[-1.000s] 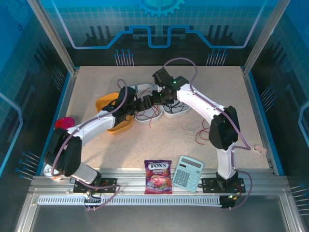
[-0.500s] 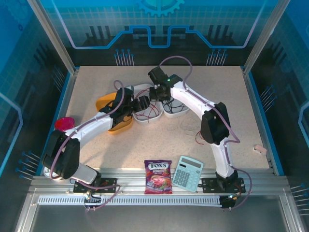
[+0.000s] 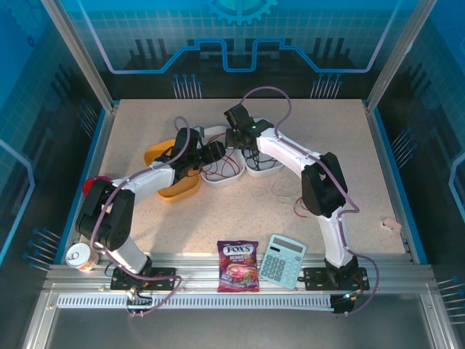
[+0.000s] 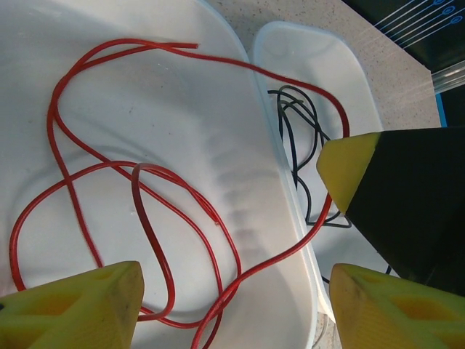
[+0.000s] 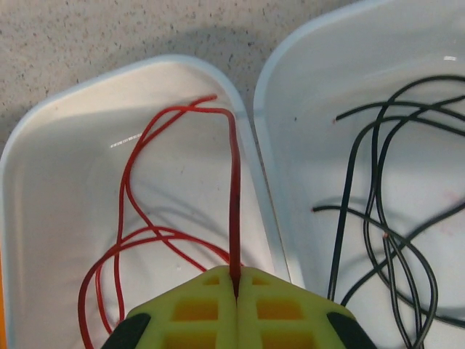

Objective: Untangle the cables

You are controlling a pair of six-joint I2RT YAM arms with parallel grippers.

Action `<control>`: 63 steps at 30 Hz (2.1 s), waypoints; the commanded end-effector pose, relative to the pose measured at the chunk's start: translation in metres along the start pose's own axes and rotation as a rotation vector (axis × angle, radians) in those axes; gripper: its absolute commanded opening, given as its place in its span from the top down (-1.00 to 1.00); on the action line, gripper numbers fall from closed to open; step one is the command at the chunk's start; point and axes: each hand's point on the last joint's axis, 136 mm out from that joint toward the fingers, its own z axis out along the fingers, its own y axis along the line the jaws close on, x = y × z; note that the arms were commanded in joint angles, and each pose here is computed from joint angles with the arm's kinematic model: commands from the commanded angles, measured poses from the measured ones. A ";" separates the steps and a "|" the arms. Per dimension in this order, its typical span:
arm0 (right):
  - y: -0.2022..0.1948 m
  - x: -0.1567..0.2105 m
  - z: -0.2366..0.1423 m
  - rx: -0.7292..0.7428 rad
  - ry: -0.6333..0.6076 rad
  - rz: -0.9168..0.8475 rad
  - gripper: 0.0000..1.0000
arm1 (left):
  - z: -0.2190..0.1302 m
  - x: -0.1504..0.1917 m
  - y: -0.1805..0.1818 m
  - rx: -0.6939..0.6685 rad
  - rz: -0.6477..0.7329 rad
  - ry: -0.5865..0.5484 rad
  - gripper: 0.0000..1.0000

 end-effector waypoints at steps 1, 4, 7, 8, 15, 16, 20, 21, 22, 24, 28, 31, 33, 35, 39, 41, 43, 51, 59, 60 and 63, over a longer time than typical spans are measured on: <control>0.016 0.011 0.003 -0.034 -0.031 -0.062 1.00 | -0.013 -0.038 -0.078 0.275 0.029 -0.080 -0.40; 0.019 0.014 -0.005 -0.043 -0.066 -0.093 1.00 | -0.017 -0.046 -0.084 0.301 0.013 -0.088 -0.41; 0.020 0.016 -0.013 -0.055 -0.084 -0.120 1.00 | -0.027 -0.055 -0.083 0.288 -0.004 -0.109 -0.43; 0.020 0.017 -0.015 -0.060 -0.087 -0.127 1.00 | -0.033 -0.058 -0.081 0.281 -0.012 -0.116 -0.43; 0.025 0.036 -0.017 -0.096 -0.049 -0.193 0.89 | -0.077 -0.062 -0.065 0.184 0.014 -0.144 -0.58; 0.026 0.038 -0.017 -0.097 -0.042 -0.197 0.91 | -0.082 -0.061 -0.063 0.174 0.020 -0.152 -0.60; 0.030 0.048 -0.010 -0.100 0.004 -0.225 0.95 | -0.101 -0.053 -0.056 0.152 0.029 -0.160 -0.66; 0.029 0.050 -0.006 -0.089 0.018 -0.231 0.94 | -0.104 -0.050 -0.054 0.147 0.029 -0.157 -0.65; 0.028 0.052 -0.003 -0.081 0.031 -0.235 0.93 | -0.107 -0.048 -0.053 0.149 0.026 -0.156 -0.66; 0.026 0.056 0.003 -0.058 0.058 -0.241 0.86 | -0.112 -0.044 -0.051 0.151 0.023 -0.161 -0.66; 0.027 0.054 0.002 -0.053 0.074 -0.271 0.62 | -0.124 -0.038 -0.045 0.132 0.029 -0.170 -0.75; 0.030 0.045 -0.010 -0.058 0.058 -0.293 0.30 | -0.134 -0.036 -0.040 0.108 0.033 -0.187 -0.89; 0.031 0.040 -0.018 -0.059 0.051 -0.301 0.26 | -0.141 -0.036 -0.035 0.087 0.039 -0.205 -0.94; 0.033 0.038 -0.027 -0.068 0.047 -0.306 0.24 | -0.150 -0.037 -0.028 0.049 0.047 -0.229 -0.98; 0.041 0.044 -0.049 -0.087 0.038 -0.331 0.24 | -0.172 -0.043 -0.009 -0.058 0.061 -0.291 -0.98; 0.050 0.052 -0.063 -0.104 0.034 -0.348 0.23 | -0.187 -0.048 0.010 -0.138 0.055 -0.330 -0.98; 0.060 0.061 -0.076 -0.124 0.027 -0.366 0.21 | -0.202 -0.053 0.028 -0.204 0.034 -0.364 -0.99; 0.095 0.108 -0.099 -0.114 0.068 -0.454 0.09 | -0.234 -0.055 0.067 -0.269 -0.064 -0.441 -0.99; 0.109 0.137 -0.085 -0.035 0.150 -0.509 -0.11 | -0.232 -0.052 0.069 -0.254 -0.077 -0.438 -0.98; 0.111 0.140 -0.082 -0.034 0.161 -0.511 -0.09 | -0.232 -0.052 0.068 -0.251 -0.079 -0.439 -0.99; 0.111 0.145 -0.071 -0.010 0.195 -0.518 0.05 | -0.231 -0.051 0.070 -0.251 -0.083 -0.437 -0.98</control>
